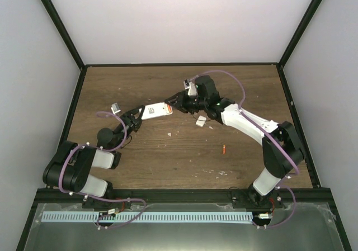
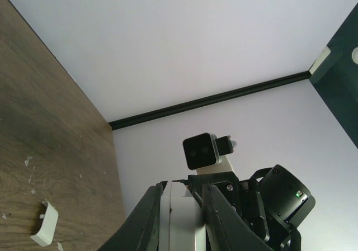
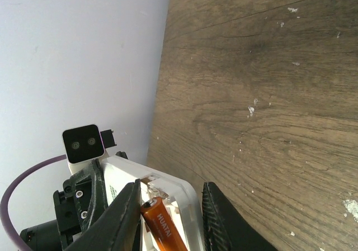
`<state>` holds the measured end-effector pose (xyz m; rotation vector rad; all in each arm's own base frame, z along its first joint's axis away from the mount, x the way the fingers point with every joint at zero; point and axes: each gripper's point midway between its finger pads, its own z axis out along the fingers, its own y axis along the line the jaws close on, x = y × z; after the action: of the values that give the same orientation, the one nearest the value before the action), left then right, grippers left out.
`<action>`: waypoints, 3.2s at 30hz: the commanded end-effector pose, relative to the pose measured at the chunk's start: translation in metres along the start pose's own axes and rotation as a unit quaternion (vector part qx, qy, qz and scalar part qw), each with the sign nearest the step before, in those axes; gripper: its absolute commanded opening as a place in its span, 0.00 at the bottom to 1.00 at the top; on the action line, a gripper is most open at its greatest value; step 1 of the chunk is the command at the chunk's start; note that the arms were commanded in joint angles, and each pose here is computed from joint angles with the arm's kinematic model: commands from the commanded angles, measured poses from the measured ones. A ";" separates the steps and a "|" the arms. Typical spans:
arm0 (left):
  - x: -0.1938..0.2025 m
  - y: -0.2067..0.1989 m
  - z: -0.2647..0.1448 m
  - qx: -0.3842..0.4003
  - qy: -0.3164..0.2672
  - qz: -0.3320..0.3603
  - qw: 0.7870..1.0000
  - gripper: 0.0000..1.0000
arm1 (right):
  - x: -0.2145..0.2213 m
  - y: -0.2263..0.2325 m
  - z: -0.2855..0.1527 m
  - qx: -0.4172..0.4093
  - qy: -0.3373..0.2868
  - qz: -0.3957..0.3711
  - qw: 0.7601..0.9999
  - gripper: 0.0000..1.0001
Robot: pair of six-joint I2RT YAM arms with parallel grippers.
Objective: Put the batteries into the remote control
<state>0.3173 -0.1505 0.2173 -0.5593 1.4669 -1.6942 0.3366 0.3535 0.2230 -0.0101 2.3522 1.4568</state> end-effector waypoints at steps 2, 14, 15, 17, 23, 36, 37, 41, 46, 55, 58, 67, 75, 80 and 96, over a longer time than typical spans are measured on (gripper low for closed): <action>-0.012 -0.029 0.001 0.052 -0.030 0.024 0.998 0.00 | 0.025 0.023 -0.002 -0.042 0.046 -0.026 0.998 0.22; -0.017 -0.043 0.003 0.071 -0.038 0.018 0.997 0.00 | 0.038 0.022 0.001 -0.057 0.062 -0.029 0.996 0.21; -0.017 -0.044 0.004 0.072 -0.039 0.016 0.997 0.00 | 0.038 0.023 0.001 -0.059 0.062 -0.030 0.996 0.21; -0.018 -0.044 0.003 0.072 -0.042 0.012 0.996 0.00 | 0.040 0.023 0.000 -0.062 0.061 -0.031 0.996 0.21; -0.019 -0.046 0.005 0.076 -0.043 0.006 0.996 0.00 | 0.044 0.027 0.000 -0.075 0.067 -0.038 0.994 0.21; -0.021 -0.047 0.005 0.078 -0.048 0.001 0.996 0.00 | 0.052 0.029 0.001 -0.079 0.080 -0.046 0.993 0.18; -0.021 -0.047 0.005 0.078 -0.048 0.001 0.996 0.00 | 0.053 0.028 0.002 -0.079 0.082 -0.046 0.992 0.17; -0.021 -0.048 0.004 0.080 -0.049 0.000 0.996 0.00 | 0.053 0.027 0.000 -0.079 0.077 -0.045 0.993 0.15; -0.022 -0.049 0.004 0.081 -0.051 -0.001 0.995 0.00 | 0.051 0.030 -0.003 -0.080 0.069 -0.050 0.993 0.12; -0.023 -0.050 0.003 0.081 -0.053 -0.001 0.995 0.00 | 0.051 0.029 -0.008 -0.076 0.059 -0.051 0.994 0.11; -0.023 -0.051 0.003 0.083 -0.053 -0.001 0.995 0.00 | 0.049 0.027 -0.009 -0.065 0.052 -0.051 0.995 0.11; -0.023 -0.051 0.003 0.082 -0.053 -0.003 0.995 0.00 | 0.045 0.014 -0.012 -0.024 0.037 -0.074 0.996 0.06; -0.023 -0.050 0.003 0.081 -0.054 0.000 0.995 0.00 | 0.041 0.018 -0.015 -0.021 0.028 -0.090 0.995 0.10; -0.023 -0.049 0.003 0.080 -0.053 0.001 0.995 0.00 | 0.033 0.029 -0.024 -0.025 0.010 -0.102 0.994 0.32; -0.020 -0.039 -0.007 0.063 -0.049 0.022 0.997 0.00 | -0.004 -0.065 -0.112 0.287 -0.081 -0.097 0.950 0.55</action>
<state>0.3230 -0.1368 0.2378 -0.6188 1.3629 -1.7013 0.3135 0.2985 0.2561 -0.1492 2.2967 1.0775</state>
